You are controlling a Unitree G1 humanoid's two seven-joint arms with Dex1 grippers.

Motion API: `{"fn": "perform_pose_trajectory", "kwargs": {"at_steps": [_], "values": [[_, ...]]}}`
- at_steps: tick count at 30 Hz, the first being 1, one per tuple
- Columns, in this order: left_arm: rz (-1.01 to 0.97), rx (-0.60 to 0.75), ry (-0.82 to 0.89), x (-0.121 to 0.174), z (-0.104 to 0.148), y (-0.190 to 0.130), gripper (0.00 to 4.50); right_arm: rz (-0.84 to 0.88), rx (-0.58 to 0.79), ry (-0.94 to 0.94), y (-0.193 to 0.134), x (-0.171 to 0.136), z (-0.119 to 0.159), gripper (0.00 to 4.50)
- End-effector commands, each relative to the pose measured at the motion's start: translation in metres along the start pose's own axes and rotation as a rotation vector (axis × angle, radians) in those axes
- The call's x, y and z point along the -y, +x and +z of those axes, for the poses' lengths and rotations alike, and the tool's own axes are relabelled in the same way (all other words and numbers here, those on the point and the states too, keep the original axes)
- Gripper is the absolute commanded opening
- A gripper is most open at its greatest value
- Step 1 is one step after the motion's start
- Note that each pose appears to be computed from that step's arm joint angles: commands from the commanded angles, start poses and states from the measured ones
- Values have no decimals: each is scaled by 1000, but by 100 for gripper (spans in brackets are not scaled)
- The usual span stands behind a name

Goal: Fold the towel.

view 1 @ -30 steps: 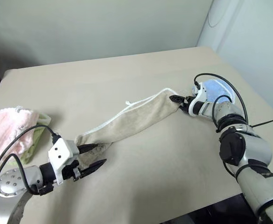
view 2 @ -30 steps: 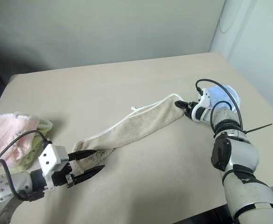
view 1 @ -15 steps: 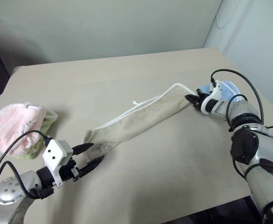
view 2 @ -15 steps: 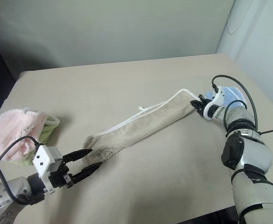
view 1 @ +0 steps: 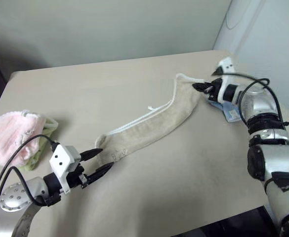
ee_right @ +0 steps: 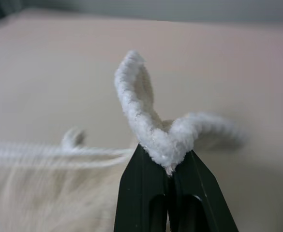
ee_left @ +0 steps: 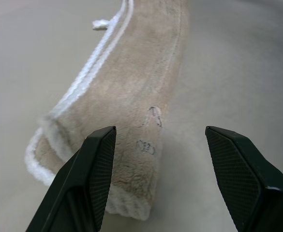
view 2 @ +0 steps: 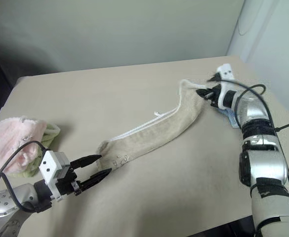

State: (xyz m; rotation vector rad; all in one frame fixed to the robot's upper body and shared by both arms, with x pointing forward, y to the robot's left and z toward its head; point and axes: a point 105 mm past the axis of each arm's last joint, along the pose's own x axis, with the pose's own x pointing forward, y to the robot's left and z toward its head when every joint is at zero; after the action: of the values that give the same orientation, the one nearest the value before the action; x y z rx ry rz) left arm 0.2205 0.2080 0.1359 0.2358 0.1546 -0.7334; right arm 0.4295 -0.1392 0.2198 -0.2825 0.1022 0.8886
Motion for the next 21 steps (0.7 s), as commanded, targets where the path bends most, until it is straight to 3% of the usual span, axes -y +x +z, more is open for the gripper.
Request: {"fn": "perform_pose_trajectory", "kwargs": {"at_steps": [1,5,8,15,18,21], "values": [[40,31,17,-5,7,-5,320,200,-57,-238,17,-48,1,4],[59,44,13,-7,9,-6,320,334,-149,-407,30,-90,-23,4],[65,47,10,-5,10,-6,320,444,-139,-413,35,-123,-30,4],[77,46,-2,-2,8,-8,320,471,-157,-399,39,-137,-39,4],[76,46,-5,-1,7,-7,320,483,-154,-357,38,-138,-39,61],[76,51,-11,-1,7,-7,320,483,-133,-331,34,-137,-36,159]]}}
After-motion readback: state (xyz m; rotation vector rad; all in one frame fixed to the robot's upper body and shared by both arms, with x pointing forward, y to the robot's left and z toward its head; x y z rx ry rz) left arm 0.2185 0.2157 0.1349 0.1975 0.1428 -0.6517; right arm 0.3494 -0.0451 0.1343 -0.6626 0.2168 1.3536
